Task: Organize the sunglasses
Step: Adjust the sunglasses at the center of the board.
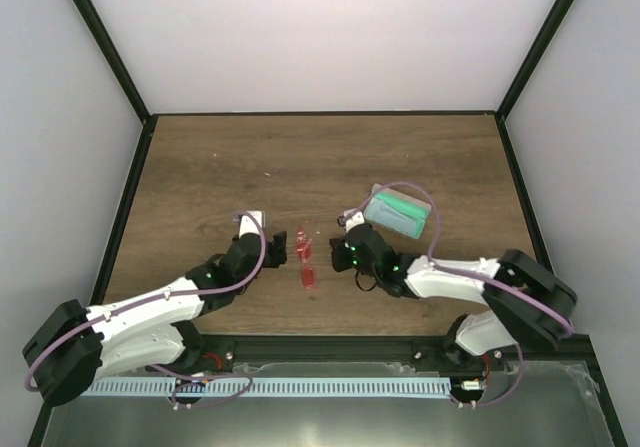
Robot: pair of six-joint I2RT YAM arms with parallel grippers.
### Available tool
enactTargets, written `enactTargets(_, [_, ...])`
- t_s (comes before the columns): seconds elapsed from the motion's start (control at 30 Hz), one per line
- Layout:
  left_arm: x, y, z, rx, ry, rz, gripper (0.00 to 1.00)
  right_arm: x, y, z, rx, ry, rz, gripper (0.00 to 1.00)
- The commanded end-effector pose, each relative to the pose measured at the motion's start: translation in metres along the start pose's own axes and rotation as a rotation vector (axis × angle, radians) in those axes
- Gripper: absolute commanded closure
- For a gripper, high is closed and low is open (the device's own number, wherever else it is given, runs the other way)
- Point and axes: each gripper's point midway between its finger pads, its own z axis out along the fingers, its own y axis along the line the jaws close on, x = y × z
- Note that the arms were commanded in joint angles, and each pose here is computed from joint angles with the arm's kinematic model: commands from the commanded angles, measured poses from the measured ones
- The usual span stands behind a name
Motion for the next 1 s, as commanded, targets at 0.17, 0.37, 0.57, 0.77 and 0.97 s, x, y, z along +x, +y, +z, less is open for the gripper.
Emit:
enactTargets(0.17, [-0.031, 0.004, 0.008, -0.083, -0.045, 0.016, 0.26, 0.007, 0.058, -0.047, -0.429, -0.058, 0.073, 0.99])
enactTargets(0.37, [-0.037, 0.011, 0.014, -0.121, -0.039, 0.019, 0.26, 0.028, 0.069, -0.039, -0.377, -0.010, 0.023, 0.54])
enactTargets(0.57, [-0.012, 0.020, 0.009, -0.064, -0.001, -0.027, 0.27, 0.026, 0.054, -0.029, -0.095, -0.042, 0.003, 0.50])
enactTargets(0.77, [0.024, 0.012, -0.007, 0.128, 0.046, -0.121, 0.46, -0.003, 0.038, -0.042, 0.012, -0.107, 0.017, 0.54])
enactTargets(0.97, [0.022, 0.031, -0.005, 0.006, 0.044, -0.094, 0.52, 0.014, 0.052, -0.022, -0.025, -0.022, 0.039, 0.48])
